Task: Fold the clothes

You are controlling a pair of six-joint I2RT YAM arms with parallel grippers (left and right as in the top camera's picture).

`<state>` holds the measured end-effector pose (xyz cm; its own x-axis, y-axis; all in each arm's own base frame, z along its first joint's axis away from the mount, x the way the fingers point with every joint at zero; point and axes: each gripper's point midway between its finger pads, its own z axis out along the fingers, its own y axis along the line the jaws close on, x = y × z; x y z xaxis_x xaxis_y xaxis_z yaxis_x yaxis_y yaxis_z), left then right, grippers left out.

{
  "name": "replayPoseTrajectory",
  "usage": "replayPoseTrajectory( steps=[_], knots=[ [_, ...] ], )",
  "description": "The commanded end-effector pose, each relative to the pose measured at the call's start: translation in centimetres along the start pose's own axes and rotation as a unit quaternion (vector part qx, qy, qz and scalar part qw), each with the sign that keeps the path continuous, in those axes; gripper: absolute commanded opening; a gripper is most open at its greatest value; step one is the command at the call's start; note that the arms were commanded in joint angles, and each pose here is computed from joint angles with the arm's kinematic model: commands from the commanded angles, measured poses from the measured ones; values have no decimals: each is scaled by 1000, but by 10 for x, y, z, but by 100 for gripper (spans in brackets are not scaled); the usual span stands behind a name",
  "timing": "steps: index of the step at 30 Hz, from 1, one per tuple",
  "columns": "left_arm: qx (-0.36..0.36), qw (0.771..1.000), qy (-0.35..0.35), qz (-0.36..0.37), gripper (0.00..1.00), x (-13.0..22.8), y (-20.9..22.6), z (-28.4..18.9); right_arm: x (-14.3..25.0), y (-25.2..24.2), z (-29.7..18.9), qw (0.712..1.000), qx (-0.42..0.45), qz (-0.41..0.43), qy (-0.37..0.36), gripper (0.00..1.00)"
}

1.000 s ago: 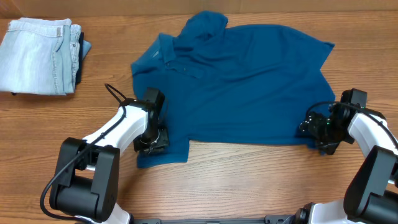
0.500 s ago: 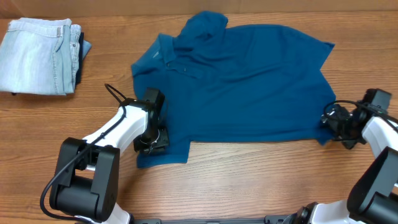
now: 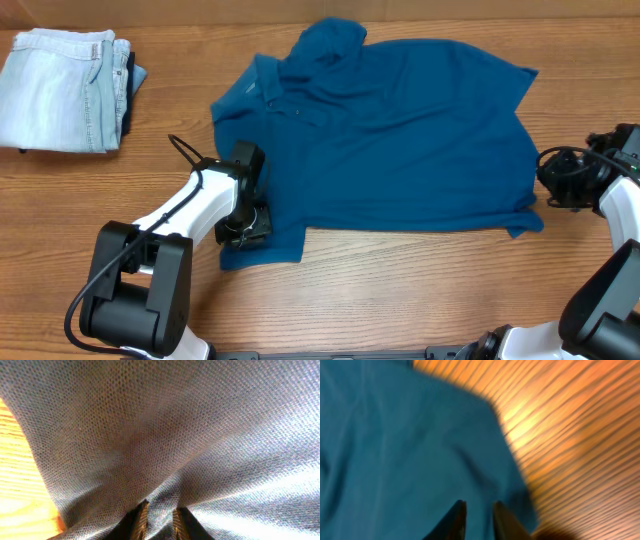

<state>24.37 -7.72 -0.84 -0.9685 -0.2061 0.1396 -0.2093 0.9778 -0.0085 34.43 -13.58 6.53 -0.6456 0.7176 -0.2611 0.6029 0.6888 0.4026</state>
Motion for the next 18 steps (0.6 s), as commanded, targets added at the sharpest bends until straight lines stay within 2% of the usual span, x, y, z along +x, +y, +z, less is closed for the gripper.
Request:
replayPoseTrajectory(
  steps=[1,3,5,6,8,11,18],
  knots=[
    [-59,996,71,-15,23,34,32,38,20,25,3,998,-45,2,48,22],
    [-59,996,71,-15,23,34,32,38,29,26,4,997,-40,1,63,30],
    [-58,996,70,-15,23,34,32,38,30,20,4,998,-22,3,65,56],
    [-58,996,70,-15,23,34,32,38,31,15,4,998,-8,4,64,59],
    [-58,996,70,-14,23,34,32,38,37,3,2,996,17,41,76,65],
    [-59,996,71,-13,23,34,32,38,63,-4,-5,987,29,90,131,67],
    [-58,996,69,-13,23,33,32,38,101,-13,-20,970,61,112,207,75]
  ],
)
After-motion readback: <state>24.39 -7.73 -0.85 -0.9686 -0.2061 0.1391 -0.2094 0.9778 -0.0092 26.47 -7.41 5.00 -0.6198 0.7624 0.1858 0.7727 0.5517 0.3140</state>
